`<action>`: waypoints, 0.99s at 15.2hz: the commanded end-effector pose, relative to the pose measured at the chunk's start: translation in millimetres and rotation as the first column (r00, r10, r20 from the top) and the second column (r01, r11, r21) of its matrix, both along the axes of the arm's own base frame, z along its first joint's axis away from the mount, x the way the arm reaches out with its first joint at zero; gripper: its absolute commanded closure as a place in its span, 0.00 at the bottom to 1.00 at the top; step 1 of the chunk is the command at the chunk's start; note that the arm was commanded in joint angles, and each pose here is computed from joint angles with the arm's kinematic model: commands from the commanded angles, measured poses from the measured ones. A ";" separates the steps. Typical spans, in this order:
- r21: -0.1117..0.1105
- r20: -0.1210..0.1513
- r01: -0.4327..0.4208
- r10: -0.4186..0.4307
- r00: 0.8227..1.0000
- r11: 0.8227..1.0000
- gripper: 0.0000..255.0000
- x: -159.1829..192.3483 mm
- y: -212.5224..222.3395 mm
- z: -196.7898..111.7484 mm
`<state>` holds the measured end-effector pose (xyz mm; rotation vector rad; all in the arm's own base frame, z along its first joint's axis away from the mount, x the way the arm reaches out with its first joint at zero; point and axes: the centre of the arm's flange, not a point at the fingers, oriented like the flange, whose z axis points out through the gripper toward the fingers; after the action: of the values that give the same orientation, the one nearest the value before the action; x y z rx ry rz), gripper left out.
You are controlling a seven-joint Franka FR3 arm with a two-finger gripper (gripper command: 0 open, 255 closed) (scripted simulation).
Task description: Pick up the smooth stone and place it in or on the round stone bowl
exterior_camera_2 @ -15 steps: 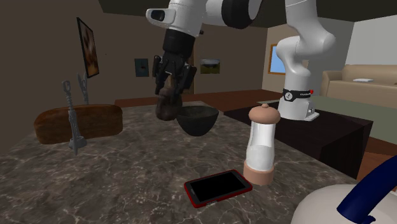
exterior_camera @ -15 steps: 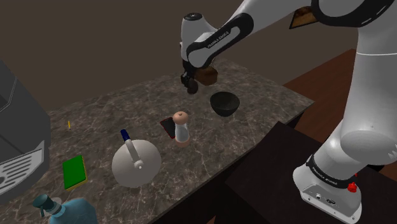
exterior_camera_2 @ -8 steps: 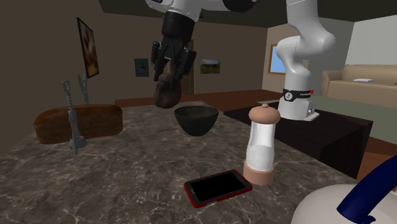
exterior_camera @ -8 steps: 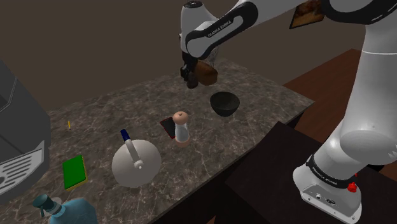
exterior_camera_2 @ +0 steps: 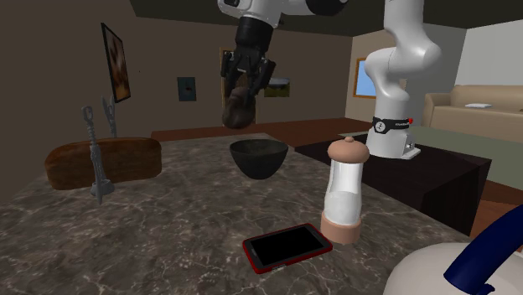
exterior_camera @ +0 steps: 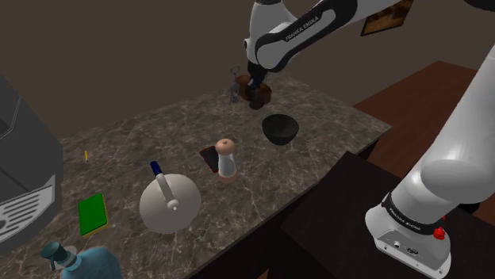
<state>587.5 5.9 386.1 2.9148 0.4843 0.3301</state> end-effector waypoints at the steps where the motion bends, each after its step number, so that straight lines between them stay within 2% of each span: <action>1: 0.000 0.001 0.000 0.000 1.000 1.000 1.00 -22.5 -15.1 3.0; 8: 0.000 0.001 0.000 0.000 1.000 1.000 1.00 -104.0 -67.4 13.7; 15: 0.000 0.001 0.000 0.000 1.000 1.000 1.00 -104.0 -67.4 -23.2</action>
<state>483.7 -60.8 367.8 2.9150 0.4847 0.3300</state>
